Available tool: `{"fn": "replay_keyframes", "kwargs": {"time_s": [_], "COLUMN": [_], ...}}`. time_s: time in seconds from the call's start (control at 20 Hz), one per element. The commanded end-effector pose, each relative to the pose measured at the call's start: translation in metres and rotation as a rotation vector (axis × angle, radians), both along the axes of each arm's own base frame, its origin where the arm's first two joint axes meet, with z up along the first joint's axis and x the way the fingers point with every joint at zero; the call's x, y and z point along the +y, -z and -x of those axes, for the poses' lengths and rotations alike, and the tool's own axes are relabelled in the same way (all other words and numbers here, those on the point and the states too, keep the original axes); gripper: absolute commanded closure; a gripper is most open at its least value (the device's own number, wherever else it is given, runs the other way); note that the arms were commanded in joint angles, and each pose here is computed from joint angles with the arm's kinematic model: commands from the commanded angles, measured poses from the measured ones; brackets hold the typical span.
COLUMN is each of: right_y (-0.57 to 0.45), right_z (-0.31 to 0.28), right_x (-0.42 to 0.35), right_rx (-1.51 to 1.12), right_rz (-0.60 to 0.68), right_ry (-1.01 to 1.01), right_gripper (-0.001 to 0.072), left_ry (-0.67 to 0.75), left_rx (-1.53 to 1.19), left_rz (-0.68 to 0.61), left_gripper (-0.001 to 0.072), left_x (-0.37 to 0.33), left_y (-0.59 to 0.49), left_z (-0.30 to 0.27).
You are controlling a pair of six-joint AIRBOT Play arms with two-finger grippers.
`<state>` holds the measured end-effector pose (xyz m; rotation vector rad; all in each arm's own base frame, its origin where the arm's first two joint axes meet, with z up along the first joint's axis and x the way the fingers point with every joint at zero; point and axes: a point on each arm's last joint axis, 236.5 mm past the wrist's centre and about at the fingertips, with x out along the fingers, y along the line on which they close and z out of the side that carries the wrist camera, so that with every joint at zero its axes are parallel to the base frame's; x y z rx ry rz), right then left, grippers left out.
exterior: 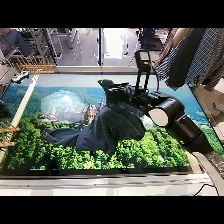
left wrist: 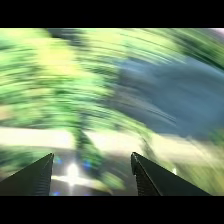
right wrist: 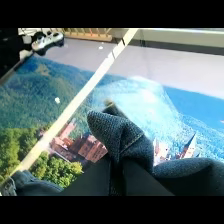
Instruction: Fold the clothes and pants, and hang the long-sleeved shirts on hangers.
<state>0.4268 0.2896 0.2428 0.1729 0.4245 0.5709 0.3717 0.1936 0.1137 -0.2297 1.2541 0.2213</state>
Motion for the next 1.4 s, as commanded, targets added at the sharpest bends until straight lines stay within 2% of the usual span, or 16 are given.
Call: {"fn": "replay_keyframes", "kwargs": {"time_s": [0.0,0.2,0.25,0.4,0.6,0.75,0.9,1.0,1.1,1.35], "right_y": [0.014,0.014,0.014,0.008,0.006,0.006,0.006,0.006,0.006,0.006], "right_z": [0.0,-0.001,-0.001,-0.003,-0.004,-0.004,-0.004,-0.004,-0.004,-0.004], "right_x": [0.007,0.006,0.006,0.007,0.007,0.007,0.007,0.007,0.007,0.007], "right_rx": [0.007,0.001,0.0,-0.02,-0.027,-0.025,-0.026,-0.028,-0.027,-0.027], "right_rz": [0.05,0.058,0.057,0.039,0.033,0.032,0.033,0.036,0.035,0.035], "right_ry": [-0.024,-0.022,-0.021,-0.018,-0.017,-0.016,-0.016,-0.015,-0.015,-0.015], "right_gripper": [0.0669,0.0669,0.0669,0.0669,0.0669,0.0669,0.0669,0.0669,0.0669,0.0668], "left_ry": [-0.399,-0.39,-0.363,-0.279,-0.192,-0.194,-0.214,-0.217,-0.212,-0.2], "left_rx": [-0.104,-0.097,-0.117,-0.221,-0.25,-0.268,-0.301,-0.311,-0.31,-0.29], "left_rz": [-0.221,-0.262,-0.238,-0.148,-0.094,-0.126,-0.17,-0.177,-0.175,-0.15], "left_gripper": [0.023,0.0222,0.0191,0.0191,0.0191,0.0204,0.0468,0.0492,0.0586,0.0592], "left_x": [0.161,0.231,0.237,0.234,0.22,0.225,0.238,0.24,0.238,0.231], "left_y": [0.002,0.044,0.06,0.098,0.129,0.131,0.124,0.122,0.122,0.126], "left_z": [0.05,0.075,0.067,0.025,-0.007,-0.015,-0.017,-0.019,-0.02,-0.018]}}
